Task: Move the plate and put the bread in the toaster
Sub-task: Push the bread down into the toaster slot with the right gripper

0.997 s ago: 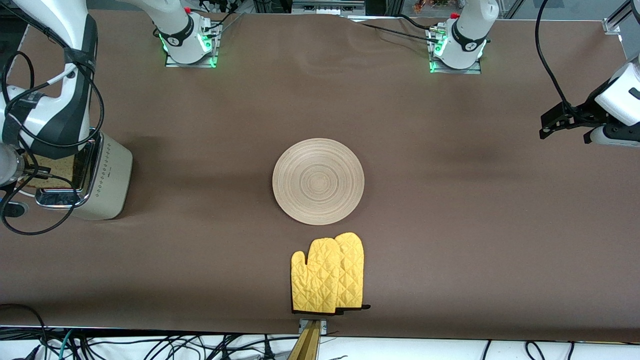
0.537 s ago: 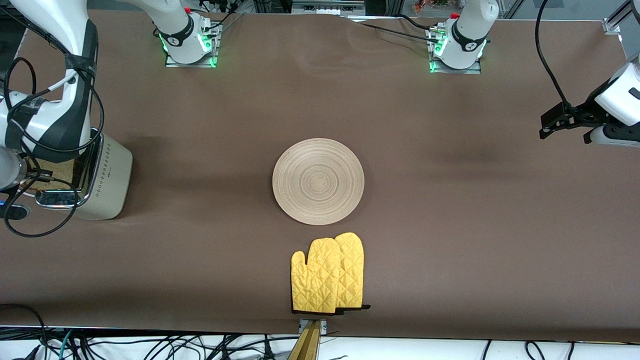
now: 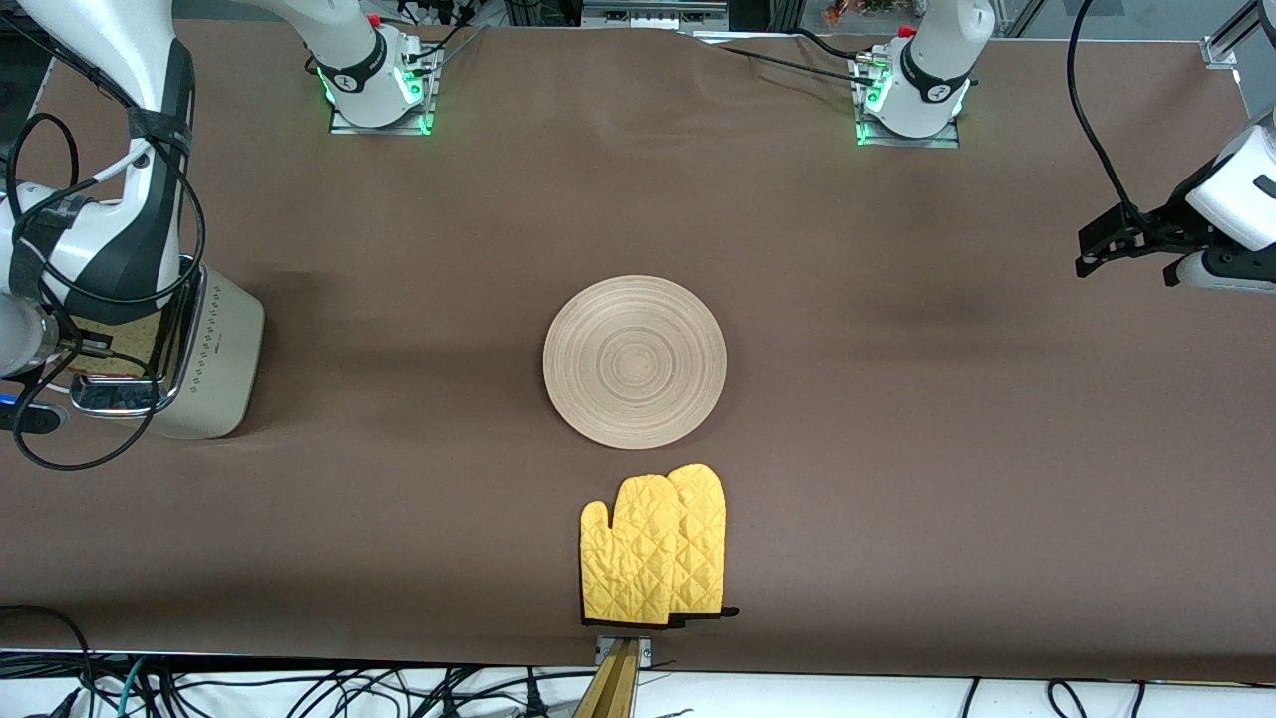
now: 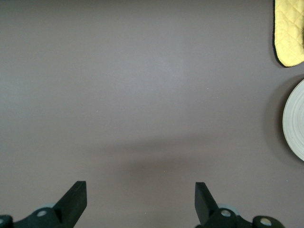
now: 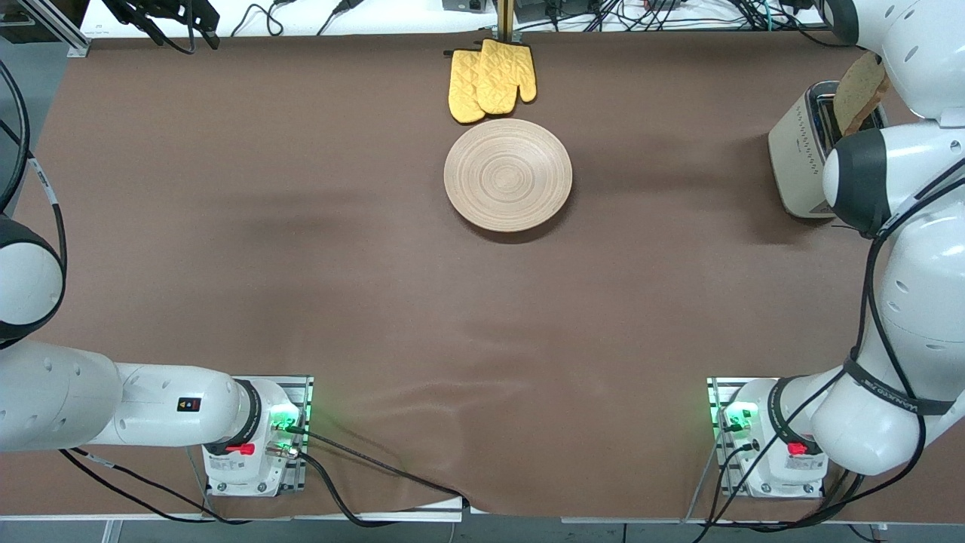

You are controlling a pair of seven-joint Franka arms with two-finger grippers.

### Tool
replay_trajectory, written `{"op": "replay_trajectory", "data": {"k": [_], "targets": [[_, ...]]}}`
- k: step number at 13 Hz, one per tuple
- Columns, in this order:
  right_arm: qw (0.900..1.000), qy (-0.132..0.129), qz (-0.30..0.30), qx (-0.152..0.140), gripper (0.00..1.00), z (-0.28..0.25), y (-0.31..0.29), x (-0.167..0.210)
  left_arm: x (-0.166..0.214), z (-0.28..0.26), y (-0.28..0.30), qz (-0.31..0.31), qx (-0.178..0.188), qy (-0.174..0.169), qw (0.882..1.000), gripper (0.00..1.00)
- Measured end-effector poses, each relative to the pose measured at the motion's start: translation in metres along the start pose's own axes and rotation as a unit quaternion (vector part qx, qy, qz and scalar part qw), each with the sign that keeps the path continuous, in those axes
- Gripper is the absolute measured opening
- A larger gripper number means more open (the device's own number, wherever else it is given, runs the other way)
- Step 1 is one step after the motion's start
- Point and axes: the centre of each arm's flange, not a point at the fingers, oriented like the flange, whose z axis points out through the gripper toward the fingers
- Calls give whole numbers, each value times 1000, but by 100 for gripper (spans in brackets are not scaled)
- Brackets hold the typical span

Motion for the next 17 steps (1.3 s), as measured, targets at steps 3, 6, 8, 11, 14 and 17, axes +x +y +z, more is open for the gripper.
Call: {"op": "replay_trajectory", "data": {"k": [3,6,8,11,14,17], "targets": [[1000,-15,-7,2,5,2,1,-4,0,0,0,0,0,0,1000,100],[1000,-24,-14,5,5,6,1,-6,0,0,0,0,0,0,1000,100],[999,-31,-15,6,5,8,1,-7,0,0,0,0,0,0,1000,100],[999,-28,-14,6,5,8,3,-6,0,0,0,0,0,0,1000,100],[1000,-7,-8,5,5,12,12,2,0,0,0,0,0,0,1000,100],[1000,1,-2,14,5,19,17,6,0,0,0,0,0,0,1000,100]]}}
